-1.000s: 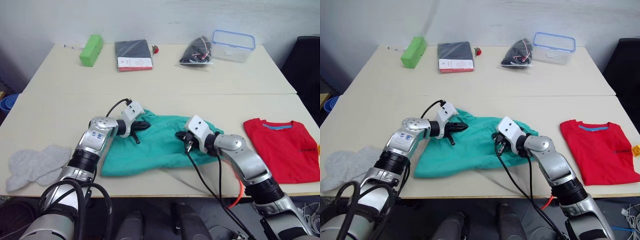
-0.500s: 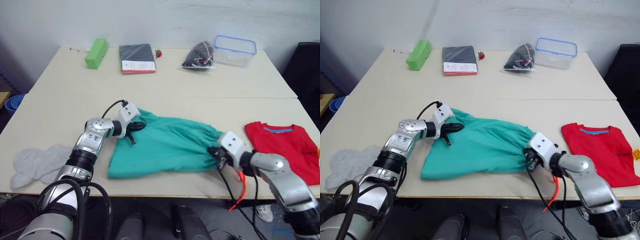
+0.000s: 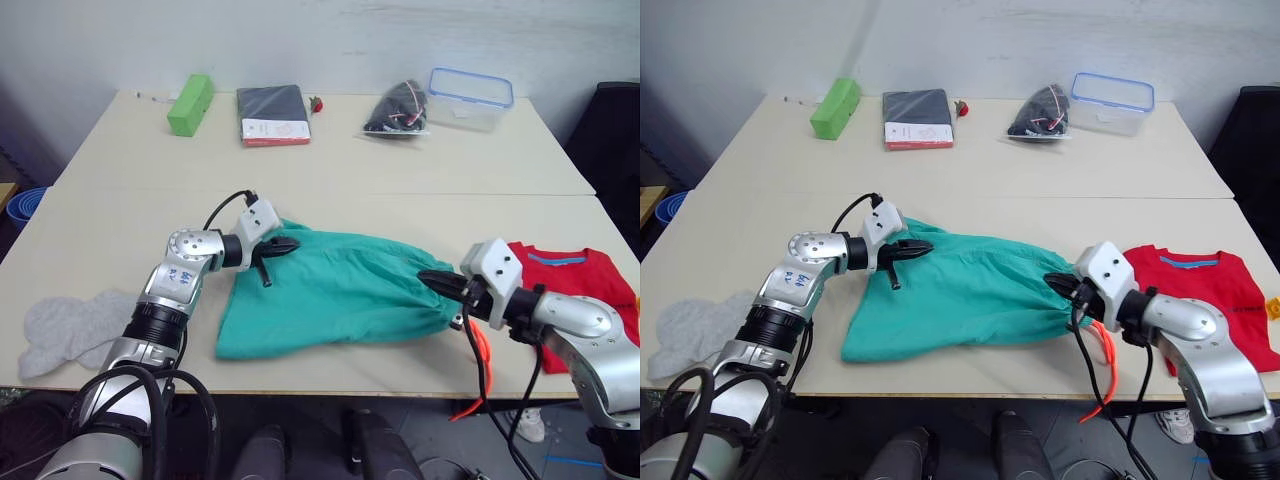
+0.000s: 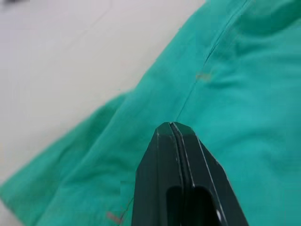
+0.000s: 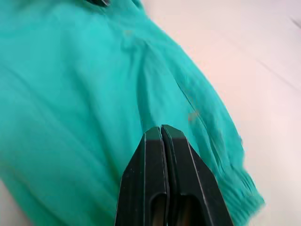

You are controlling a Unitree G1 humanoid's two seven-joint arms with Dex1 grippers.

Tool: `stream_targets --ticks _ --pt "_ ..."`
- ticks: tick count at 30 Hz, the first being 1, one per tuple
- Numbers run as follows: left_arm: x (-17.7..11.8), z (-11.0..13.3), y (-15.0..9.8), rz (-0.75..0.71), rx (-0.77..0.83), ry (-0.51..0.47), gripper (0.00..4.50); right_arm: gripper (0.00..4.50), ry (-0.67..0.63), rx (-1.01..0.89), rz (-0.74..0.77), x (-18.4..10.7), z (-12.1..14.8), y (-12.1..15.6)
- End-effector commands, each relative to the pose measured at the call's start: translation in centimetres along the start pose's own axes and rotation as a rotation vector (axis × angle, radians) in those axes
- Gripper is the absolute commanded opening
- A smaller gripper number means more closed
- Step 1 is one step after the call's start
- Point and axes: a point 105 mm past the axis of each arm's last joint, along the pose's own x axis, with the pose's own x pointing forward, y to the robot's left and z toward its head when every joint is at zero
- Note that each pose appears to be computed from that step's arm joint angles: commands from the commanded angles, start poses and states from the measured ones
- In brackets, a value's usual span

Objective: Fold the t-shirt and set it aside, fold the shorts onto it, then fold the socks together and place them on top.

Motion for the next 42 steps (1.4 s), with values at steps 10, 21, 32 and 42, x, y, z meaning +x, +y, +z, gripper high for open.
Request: stream_targets --ticks 10,21,32,42 --pt "4.6 0.0 -5.6 -0.289 0.087 0.053 0.00 0.05 -0.012 0.100 -0.146 2.1 -0.3 1.3" --pt "5.6 -1.2 -5.6 -0.344 0.110 0.058 0.00 0.61 -0.018 0.661 -0.378 -6.3 -2.1 6.0" --pt "6.3 -0.6 -5.9 -0.363 0.147 0.028 0.00 4.41 0.012 1.036 -0.515 -7.3 -5.9 7.3" --pt "5.5 -1.1 -5.3 -0.333 0.170 0.047 0.00 4.46 -0.148 1.250 -0.523 -4.1 -6.3 4.9"
